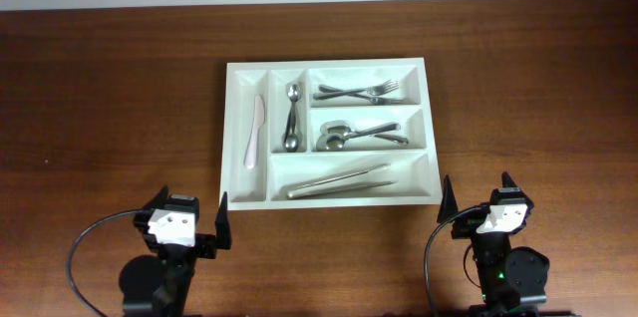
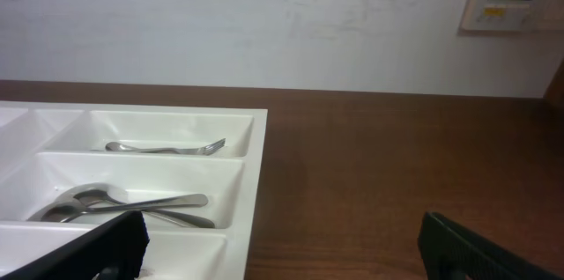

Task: Pack container

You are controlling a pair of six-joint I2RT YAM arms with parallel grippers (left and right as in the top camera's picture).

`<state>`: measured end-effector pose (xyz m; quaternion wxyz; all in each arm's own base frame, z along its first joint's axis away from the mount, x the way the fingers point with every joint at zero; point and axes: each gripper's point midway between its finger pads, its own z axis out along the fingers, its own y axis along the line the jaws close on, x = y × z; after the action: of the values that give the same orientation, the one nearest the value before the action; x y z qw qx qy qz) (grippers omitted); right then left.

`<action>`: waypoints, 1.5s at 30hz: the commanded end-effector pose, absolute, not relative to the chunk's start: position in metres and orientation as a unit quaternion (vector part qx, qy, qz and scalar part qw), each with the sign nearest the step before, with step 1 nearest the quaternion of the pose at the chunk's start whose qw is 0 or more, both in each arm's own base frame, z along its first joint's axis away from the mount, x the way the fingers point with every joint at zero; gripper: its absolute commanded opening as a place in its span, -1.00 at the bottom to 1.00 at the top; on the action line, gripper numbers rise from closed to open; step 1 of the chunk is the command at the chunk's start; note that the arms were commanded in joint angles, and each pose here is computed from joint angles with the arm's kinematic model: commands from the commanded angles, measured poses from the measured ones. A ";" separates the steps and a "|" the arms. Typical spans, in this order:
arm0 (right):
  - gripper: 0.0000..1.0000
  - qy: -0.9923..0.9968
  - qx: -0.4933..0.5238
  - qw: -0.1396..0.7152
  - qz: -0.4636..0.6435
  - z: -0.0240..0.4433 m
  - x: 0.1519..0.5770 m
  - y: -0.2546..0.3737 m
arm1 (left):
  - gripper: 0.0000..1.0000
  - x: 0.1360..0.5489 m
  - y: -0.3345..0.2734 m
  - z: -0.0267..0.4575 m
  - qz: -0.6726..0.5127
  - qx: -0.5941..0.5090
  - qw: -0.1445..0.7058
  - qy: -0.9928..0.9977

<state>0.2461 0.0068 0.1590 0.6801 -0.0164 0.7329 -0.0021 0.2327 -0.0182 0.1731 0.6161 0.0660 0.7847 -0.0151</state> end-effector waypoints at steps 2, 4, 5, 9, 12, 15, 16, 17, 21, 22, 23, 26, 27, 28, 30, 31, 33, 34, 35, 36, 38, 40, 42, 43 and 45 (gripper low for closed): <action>0.97 0.733 -0.014 0.680 -0.003 0.156 0.246 0.006 | 0.99 0.233 -0.020 0.151 -0.039 0.045 0.606 0.793; 0.97 0.733 -0.014 0.680 -0.003 0.156 0.246 0.006 | 0.98 0.233 -0.020 0.147 -0.042 0.041 0.611 0.790; 0.97 0.733 -0.014 0.680 -0.003 0.156 0.246 0.006 | 0.98 0.234 -0.020 0.146 -0.041 0.041 0.614 0.787; 0.97 0.733 -0.014 0.680 -0.003 0.156 0.246 0.006 | 0.99 0.234 -0.018 0.144 -0.038 0.039 0.625 0.779; 0.97 0.733 -0.014 0.680 -0.003 0.156 0.246 0.006 | 0.99 0.235 -0.012 0.145 -0.024 0.029 0.628 0.777; 0.97 0.733 -0.014 0.680 -0.003 0.156 0.246 0.006 | 0.98 0.236 -0.002 0.146 -0.001 0.010 0.631 0.776; 0.97 0.733 -0.014 0.680 -0.003 0.156 0.246 0.006 | 0.99 0.236 0.002 0.147 0.008 0.003 0.634 0.773; 0.98 0.733 -0.014 0.680 -0.003 0.156 0.246 0.006 | 0.98 0.237 0.005 0.148 0.016 -0.004 0.639 0.769; 0.97 0.733 -0.014 0.680 -0.003 0.156 0.246 0.006 | 0.99 0.241 0.014 0.156 0.034 -0.021 0.660 0.750; 0.97 0.733 -0.014 0.680 -0.003 0.156 0.246 0.006 | 0.99 0.241 0.014 0.156 0.034 -0.021 0.661 0.749; 0.97 0.733 -0.014 0.680 -0.003 0.156 0.246 0.006 | 0.99 0.241 0.013 0.156 0.031 -0.019 0.661 0.749; 0.97 0.733 -0.014 0.680 -0.003 0.156 0.246 0.006 | 0.99 0.241 0.013 0.156 0.031 -0.018 0.661 0.750; 0.97 0.733 -0.014 0.680 -0.003 0.156 0.246 0.006 | 0.99 0.241 0.012 0.156 0.031 -0.018 0.661 0.750; 0.98 0.733 -0.014 0.680 -0.003 0.156 0.246 0.006 | 0.99 0.241 0.013 0.156 0.031 -0.018 0.661 0.750; 0.97 0.733 -0.014 0.680 -0.003 0.156 0.246 0.006 | 0.98 0.241 0.013 0.156 0.031 -0.018 0.661 0.750; 0.97 0.733 -0.014 0.680 -0.003 0.156 0.246 0.006 | 0.99 0.241 0.013 0.156 0.031 -0.018 0.661 0.750; 0.97 0.733 -0.014 0.680 -0.003 0.156 0.246 0.006 | 0.98 0.241 0.013 0.156 0.031 -0.018 0.661 0.750; 0.97 0.733 -0.014 0.680 -0.003 0.156 0.246 0.006 | 0.98 0.241 0.012 0.156 0.031 -0.018 0.661 0.750; 0.97 0.733 -0.014 0.680 -0.003 0.156 0.246 0.006 | 0.98 0.241 0.013 0.155 0.032 -0.018 0.661 0.750; 0.97 0.733 -0.014 0.680 -0.003 0.156 0.246 0.006 | 0.98 0.241 0.012 0.155 0.031 -0.018 0.661 0.750; 0.97 0.733 -0.014 0.680 -0.003 0.156 0.246 0.006 | 0.98 0.241 0.013 0.155 0.031 -0.018 0.661 0.750; 0.97 0.733 -0.014 0.680 -0.003 0.156 0.246 0.006 | 0.99 0.241 0.013 0.155 0.031 -0.018 0.661 0.750; 0.97 0.733 -0.014 0.680 -0.003 0.156 0.246 0.006 | 0.99 0.241 0.013 0.156 0.031 -0.018 0.661 0.750; 0.97 0.733 -0.014 0.680 -0.003 0.156 0.246 0.006 | 0.99 0.241 0.012 0.155 0.031 -0.018 0.661 0.750; 0.97 0.733 -0.014 0.680 -0.003 0.156 0.246 0.006 | 0.99 0.241 0.013 0.156 0.031 -0.018 0.661 0.750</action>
<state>0.2461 0.0067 0.1590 0.6801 -0.0162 0.7329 -0.0021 0.2413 0.0097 0.1599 0.6611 -0.0097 0.7496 0.0299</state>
